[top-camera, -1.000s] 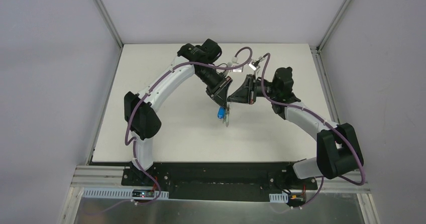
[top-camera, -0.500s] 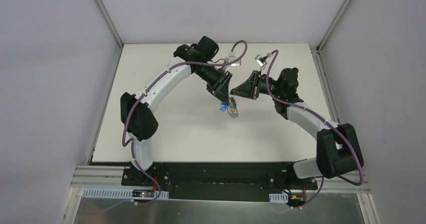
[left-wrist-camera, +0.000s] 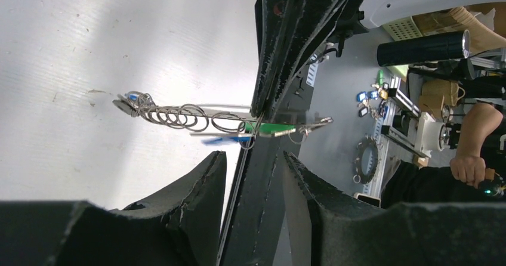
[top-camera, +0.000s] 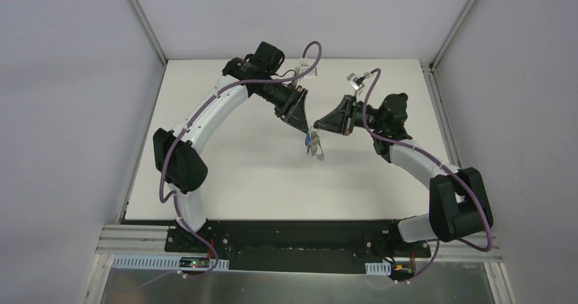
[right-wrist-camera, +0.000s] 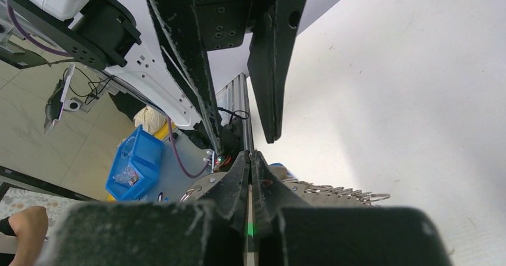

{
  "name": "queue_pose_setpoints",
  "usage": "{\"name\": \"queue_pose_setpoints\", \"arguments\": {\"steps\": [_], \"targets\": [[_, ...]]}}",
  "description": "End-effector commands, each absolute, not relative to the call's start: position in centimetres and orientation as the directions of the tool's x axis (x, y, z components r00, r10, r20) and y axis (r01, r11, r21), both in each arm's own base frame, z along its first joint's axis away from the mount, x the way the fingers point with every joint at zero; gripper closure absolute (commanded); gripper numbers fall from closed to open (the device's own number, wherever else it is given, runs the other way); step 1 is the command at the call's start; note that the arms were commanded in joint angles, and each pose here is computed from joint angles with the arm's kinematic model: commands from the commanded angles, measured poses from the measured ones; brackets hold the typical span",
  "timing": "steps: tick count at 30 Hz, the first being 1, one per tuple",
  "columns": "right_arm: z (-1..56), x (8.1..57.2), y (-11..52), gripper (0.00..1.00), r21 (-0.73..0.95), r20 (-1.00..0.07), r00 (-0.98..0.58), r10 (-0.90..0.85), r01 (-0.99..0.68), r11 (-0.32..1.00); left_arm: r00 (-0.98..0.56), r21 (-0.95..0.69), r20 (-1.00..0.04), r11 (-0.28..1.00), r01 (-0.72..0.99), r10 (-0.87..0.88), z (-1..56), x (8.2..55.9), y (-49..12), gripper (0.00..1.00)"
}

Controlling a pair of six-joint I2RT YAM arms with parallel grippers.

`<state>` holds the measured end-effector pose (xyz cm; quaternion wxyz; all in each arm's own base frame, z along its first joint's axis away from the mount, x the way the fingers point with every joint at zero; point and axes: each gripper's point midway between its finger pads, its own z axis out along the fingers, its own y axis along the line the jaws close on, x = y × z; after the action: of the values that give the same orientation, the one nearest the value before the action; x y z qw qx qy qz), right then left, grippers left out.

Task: Put the keys on the keyring
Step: Adjust the key on the keyring.

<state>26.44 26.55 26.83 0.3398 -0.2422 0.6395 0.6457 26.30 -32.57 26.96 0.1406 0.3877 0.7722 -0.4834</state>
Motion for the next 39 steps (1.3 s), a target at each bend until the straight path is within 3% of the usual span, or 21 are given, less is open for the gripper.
{"name": "queue_pose_setpoints", "arguments": {"steps": [1,13,27,32,35,39], "targets": [[28.9,25.6,26.3,1.00,0.582,-0.806,-0.576,0.140,-0.813,0.009,-0.649,-0.651,-0.621,0.173,0.739,0.440,28.5,25.3,-33.1,0.60],[28.7,25.6,26.4,1.00,0.596,-0.796,-0.590,0.136,-0.803,0.001,-0.644,-0.658,-0.619,0.151,0.738,0.450,28.0,25.2,-34.6,0.65],[28.3,26.0,26.4,1.00,0.601,-0.792,-0.594,0.140,-0.799,0.009,-0.656,-0.685,-0.597,0.132,0.716,0.462,27.4,24.7,-35.0,1.00],[28.2,25.6,26.3,1.00,0.568,-0.818,-0.564,0.116,-0.823,0.004,-0.663,-0.667,-0.556,0.207,0.716,0.502,26.6,24.6,-34.1,1.00],[28.2,25.4,26.2,0.87,0.525,-0.848,-0.522,0.091,-0.851,0.010,-0.631,-0.631,-0.515,0.242,0.737,0.580,26.0,23.6,-33.1,1.00],[28.0,24.8,26.5,0.76,0.510,-0.858,-0.510,0.059,-0.860,-0.008,-0.611,-0.621,-0.467,0.255,0.741,0.639,25.1,22.4,-32.8,1.00]]}}
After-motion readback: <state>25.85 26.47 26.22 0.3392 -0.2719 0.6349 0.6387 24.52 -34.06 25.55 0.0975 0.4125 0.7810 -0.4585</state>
